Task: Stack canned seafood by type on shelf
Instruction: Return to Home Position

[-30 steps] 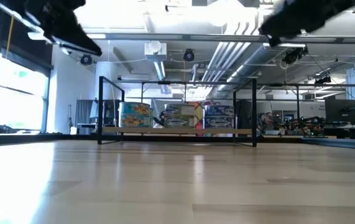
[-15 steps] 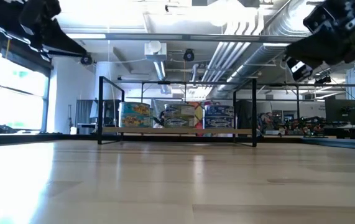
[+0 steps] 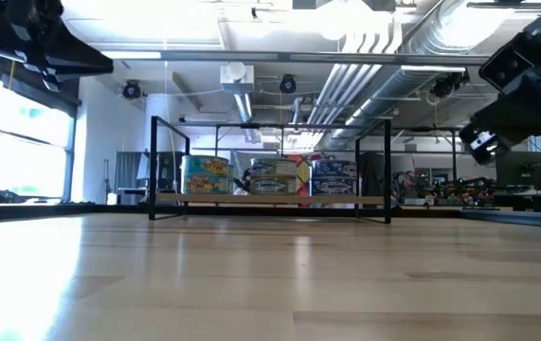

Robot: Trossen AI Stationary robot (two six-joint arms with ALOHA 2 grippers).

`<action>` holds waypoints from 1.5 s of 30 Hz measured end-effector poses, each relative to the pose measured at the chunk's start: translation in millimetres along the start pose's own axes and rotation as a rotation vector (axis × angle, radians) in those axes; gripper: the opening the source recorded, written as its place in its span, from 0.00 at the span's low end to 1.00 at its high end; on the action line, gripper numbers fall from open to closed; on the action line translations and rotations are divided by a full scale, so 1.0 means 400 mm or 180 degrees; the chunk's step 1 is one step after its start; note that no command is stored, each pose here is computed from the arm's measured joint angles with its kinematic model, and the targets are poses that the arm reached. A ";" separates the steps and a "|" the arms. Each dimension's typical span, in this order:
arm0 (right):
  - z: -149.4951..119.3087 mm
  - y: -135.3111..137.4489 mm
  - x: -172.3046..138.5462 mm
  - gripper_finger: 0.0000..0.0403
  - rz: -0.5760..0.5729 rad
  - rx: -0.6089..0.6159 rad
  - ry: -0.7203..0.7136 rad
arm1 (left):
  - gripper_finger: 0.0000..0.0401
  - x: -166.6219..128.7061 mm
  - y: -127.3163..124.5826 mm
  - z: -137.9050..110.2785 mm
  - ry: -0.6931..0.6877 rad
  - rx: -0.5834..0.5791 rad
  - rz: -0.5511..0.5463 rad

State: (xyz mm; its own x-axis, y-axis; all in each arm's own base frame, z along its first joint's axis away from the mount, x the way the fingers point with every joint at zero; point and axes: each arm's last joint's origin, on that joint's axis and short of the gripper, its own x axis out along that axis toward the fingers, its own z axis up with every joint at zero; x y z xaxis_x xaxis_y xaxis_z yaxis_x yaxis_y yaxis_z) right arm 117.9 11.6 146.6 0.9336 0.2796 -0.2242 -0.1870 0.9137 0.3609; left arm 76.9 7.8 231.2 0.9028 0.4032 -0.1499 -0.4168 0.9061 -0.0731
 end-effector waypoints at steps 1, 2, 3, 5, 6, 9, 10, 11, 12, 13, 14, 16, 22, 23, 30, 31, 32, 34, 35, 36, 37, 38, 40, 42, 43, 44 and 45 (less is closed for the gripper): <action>-0.003 0.001 -0.001 0.00 0.0005 0.0032 0.0030 | 0.17 -0.004 0.002 0.001 -0.0036 -0.0018 -0.0005; -0.003 0.002 -0.001 0.00 -0.0004 0.0030 0.0027 | 0.17 -0.008 0.003 0.002 -0.0068 -0.0037 -0.0019; -0.001 0.003 -0.001 0.00 -0.0041 -0.0022 -0.0015 | 0.17 -0.011 0.004 0.003 -0.0091 -0.0049 -0.0029; 0.007 0.005 0.000 0.00 -0.0158 -0.0202 -0.0158 | 0.17 -0.013 0.004 0.003 -0.0108 -0.0061 -0.0101; 0.011 0.005 0.000 0.00 -0.0237 -0.0295 -0.0237 | 0.17 -0.010 0.002 -0.001 -0.0129 -0.0075 -0.0164; 0.022 0.006 -0.001 0.00 -0.0434 -0.0480 -0.0431 | 0.17 0.011 -0.011 -0.028 -0.0292 -0.0083 -0.0426; 0.025 0.006 -0.002 0.00 -0.0442 -0.0526 -0.0464 | 0.17 0.022 -0.018 -0.041 -0.0389 -0.0081 -0.0581; 0.027 0.007 -0.002 0.00 -0.0409 -0.0544 -0.0479 | 0.17 0.032 -0.026 -0.057 -0.0487 -0.0066 -0.0761; 0.026 0.010 -0.001 0.00 -0.0306 -0.0548 -0.0451 | 0.17 0.041 -0.032 -0.074 -0.0575 -0.0057 -0.0953; 0.024 0.013 -0.001 0.00 -0.0164 -0.0555 -0.0401 | 0.16 0.048 -0.038 -0.089 -0.0665 -0.0055 -0.1148; 0.021 0.015 -0.001 0.00 -0.0012 -0.0559 -0.0339 | 0.15 0.054 -0.042 -0.105 -0.0704 -0.0049 -0.1304; 0.016 0.019 -0.001 0.00 0.0207 -0.0471 -0.0234 | 0.13 0.062 -0.043 -0.129 -0.0692 -0.0062 -0.1441; -0.002 0.015 -0.005 0.00 0.0283 -0.0478 0.0022 | 0.04 0.067 -0.036 -0.136 -0.0645 0.0302 -0.1544; 0.000 0.013 -0.006 0.00 0.0187 -0.0502 -0.0020 | 0.03 0.067 -0.035 -0.135 -0.0659 0.0347 -0.1569; 0.023 0.011 -0.008 0.00 -0.0063 -0.0769 -0.0375 | 0.01 0.072 -0.027 -0.138 -0.0609 0.0375 -0.1449; 0.024 0.009 -0.008 0.00 -0.0129 -0.0773 -0.0389 | 0.01 0.072 -0.027 -0.138 -0.0609 0.0373 -0.1433; 0.025 0.007 -0.009 0.00 -0.0228 -0.0767 -0.0411 | 0.01 0.072 -0.027 -0.138 -0.0609 0.0372 -0.1428; 0.025 0.003 -0.009 0.00 -0.0400 -0.0755 -0.0435 | 0.01 0.072 -0.027 -0.138 -0.0602 0.0340 -0.1431; 0.024 0.001 -0.009 0.00 -0.0455 -0.0751 -0.0434 | 0.01 0.072 -0.027 -0.138 -0.0598 0.0325 -0.1432; 0.021 0.000 -0.009 0.00 -0.0479 -0.0738 -0.0400 | 0.01 0.072 -0.027 -0.138 -0.0599 0.0323 -0.1432; 0.019 -0.001 -0.008 0.00 -0.0483 -0.0699 -0.0365 | 0.01 0.072 -0.027 -0.138 -0.0599 0.0324 -0.1431; 0.018 -0.001 -0.008 0.00 -0.0483 -0.0632 -0.0357 | 0.01 0.072 -0.027 -0.138 -0.0599 0.0323 -0.1431; 0.021 -0.002 -0.009 0.00 -0.0509 -0.0555 -0.0413 | 0.01 0.072 -0.027 -0.138 -0.0600 0.0323 -0.1431; 0.028 -0.003 -0.011 0.00 -0.0538 -0.0611 -0.0468 | 0.01 0.072 -0.027 -0.138 -0.0599 0.0323 -0.1432; 0.034 -0.003 -0.013 0.00 -0.0490 -0.0681 -0.0478 | 0.01 0.072 -0.027 -0.138 -0.0602 0.0323 -0.1432; 0.043 -0.001 -0.017 0.00 -0.0429 -0.0736 -0.0514 | 0.01 0.072 -0.027 -0.138 -0.0606 0.0322 -0.1431; 0.053 0.000 -0.022 0.00 -0.0341 -0.0778 -0.0573 | 0.01 0.072 -0.027 -0.137 -0.0609 0.0322 -0.1431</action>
State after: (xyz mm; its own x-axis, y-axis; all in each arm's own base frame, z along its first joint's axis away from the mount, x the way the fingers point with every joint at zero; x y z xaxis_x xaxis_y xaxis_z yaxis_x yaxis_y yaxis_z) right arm 116.2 3.1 167.6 0.9869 0.1413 -0.0774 -0.1323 0.9850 0.1110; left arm 101.5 2.7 173.4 0.9980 -0.0226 0.0588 0.0221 0.9997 0.0084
